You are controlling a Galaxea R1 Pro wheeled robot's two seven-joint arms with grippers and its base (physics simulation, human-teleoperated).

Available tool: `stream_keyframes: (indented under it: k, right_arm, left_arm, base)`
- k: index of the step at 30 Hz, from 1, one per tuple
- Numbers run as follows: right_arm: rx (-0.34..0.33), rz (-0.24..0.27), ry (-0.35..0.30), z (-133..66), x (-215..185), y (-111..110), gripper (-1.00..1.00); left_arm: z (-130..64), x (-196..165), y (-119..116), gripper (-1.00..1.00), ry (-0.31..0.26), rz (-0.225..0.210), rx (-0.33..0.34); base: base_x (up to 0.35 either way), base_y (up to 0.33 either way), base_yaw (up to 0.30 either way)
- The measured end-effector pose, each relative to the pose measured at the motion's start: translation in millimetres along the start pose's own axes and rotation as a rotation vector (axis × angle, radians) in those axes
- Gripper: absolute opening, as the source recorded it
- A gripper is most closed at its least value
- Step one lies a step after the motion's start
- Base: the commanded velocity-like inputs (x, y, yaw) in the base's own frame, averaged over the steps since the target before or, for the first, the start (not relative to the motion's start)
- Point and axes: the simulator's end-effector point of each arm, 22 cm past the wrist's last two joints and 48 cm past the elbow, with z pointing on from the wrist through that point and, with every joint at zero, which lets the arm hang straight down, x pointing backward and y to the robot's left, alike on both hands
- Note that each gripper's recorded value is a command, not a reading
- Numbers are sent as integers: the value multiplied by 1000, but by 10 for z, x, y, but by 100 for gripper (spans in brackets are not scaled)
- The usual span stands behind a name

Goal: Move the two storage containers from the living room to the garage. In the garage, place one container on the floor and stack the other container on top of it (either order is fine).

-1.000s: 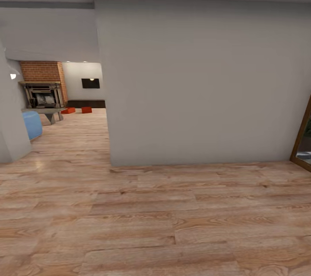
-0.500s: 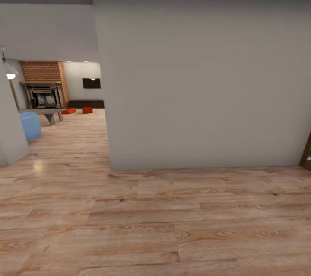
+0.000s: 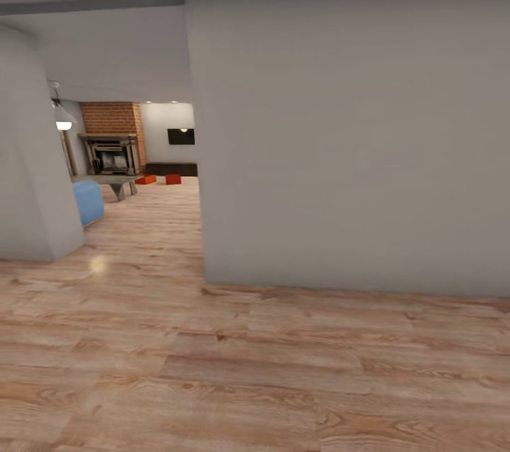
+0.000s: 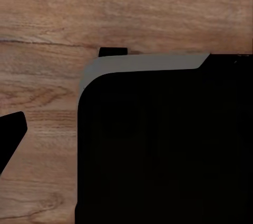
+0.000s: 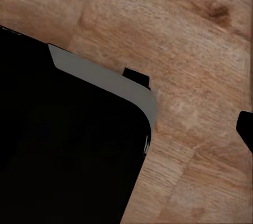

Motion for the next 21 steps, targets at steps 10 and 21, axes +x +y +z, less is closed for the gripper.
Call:
stream_keyframes:
  k: [10, 21]
  right_arm:
    - [0, 0, 0, 0, -2, 0, 100]
    - [0, 0, 0, 0, -1, 0, 100]
  left_arm:
    - [0, 1, -1, 100, 0, 0, 0]
    - [0, 2, 0, 100, 0, 0, 0]
  base:
    - [322, 0, 268]
    - [322, 0, 269]
